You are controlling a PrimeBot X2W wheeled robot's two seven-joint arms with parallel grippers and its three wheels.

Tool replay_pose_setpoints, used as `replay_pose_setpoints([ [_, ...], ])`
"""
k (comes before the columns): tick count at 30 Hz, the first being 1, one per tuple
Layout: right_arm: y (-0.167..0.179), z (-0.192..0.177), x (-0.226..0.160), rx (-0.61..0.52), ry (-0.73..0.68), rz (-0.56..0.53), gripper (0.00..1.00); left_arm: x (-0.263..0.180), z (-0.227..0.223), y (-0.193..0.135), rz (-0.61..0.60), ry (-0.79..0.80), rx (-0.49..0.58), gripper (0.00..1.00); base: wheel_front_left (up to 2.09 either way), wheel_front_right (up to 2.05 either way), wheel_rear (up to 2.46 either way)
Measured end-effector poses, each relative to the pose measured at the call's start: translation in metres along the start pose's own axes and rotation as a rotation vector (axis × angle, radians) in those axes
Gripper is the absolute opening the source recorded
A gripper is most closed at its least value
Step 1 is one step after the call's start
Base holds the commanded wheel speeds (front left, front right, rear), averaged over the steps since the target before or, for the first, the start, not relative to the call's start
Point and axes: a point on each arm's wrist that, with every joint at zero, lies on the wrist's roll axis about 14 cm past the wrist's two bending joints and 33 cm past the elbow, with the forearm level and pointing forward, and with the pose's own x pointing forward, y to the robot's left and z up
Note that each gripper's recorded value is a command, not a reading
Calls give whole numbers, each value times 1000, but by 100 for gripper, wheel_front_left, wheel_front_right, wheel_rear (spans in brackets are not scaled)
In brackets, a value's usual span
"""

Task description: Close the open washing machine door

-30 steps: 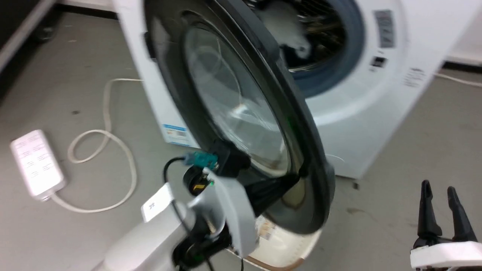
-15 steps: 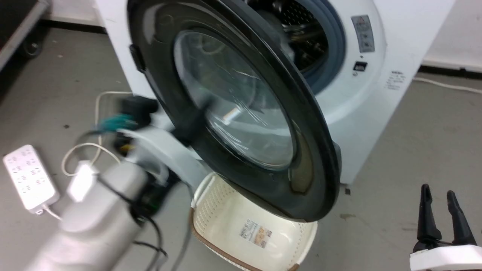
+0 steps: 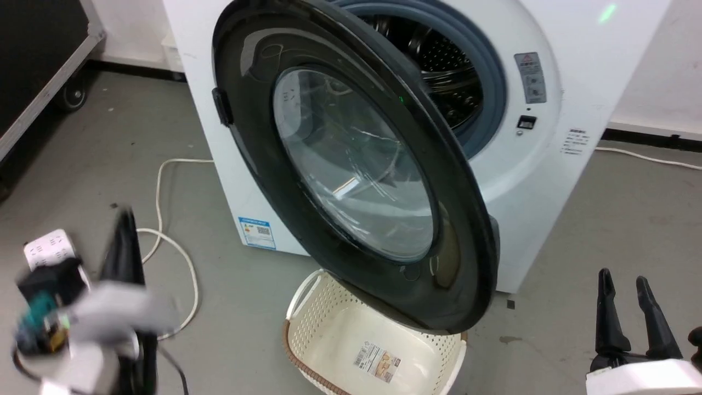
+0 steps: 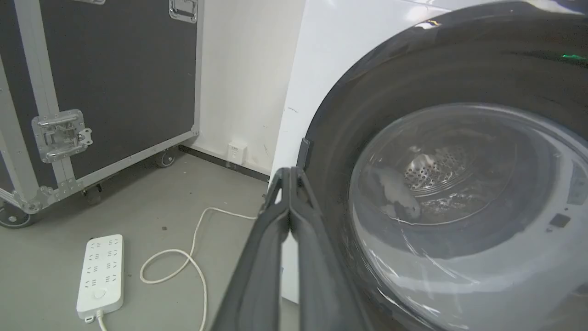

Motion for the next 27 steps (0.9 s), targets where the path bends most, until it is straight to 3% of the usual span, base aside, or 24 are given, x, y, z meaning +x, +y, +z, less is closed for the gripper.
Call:
replay_pose_setpoints([
  [2,-2,2,-3,-3,-3,-6,100,-14,-21,4,9,58,-3,0,0,0,0],
  [3,-3,2,-5,-8,-4,-8,100,-18,-27,4,6,76,-11,21,0,0,0],
  [4,-4,3,-5,-13,-7,-8,100,-22,-32,4,-1,89,-17,50,0,0,0],
  [5,-4,4,-5,-15,-10,-8,100,-25,-35,3,-5,97,-22,100,0,0,0],
  [6,-4,5,-6,-18,-12,-9,100,-26,-36,2,-11,102,-29,100,0,0,0],
  [7,-5,5,-7,-20,-12,-12,69,-28,-37,2,-13,105,-32,100,0,0,0],
  [8,-7,5,-7,-21,-12,-16,17,-29,-38,3,-12,105,-31,100,0,0,0],
  [9,-8,6,-8,-22,-12,-20,0,-29,-38,3,-13,103,-30,100,0,0,0],
  [14,-2,29,-3,-64,-83,5,0,-31,-27,-7,-52,55,-3,100,0,0,0],
  [18,76,41,5,-72,-125,236,0,-33,-20,-14,-73,26,6,100,0,0,0],
  [23,170,-2,-18,-34,76,518,0,-38,-14,-15,-76,6,12,100,0,0,0],
  [27,177,-51,-30,-13,286,543,0,-41,-14,-13,-59,2,4,100,0,0,0],
])
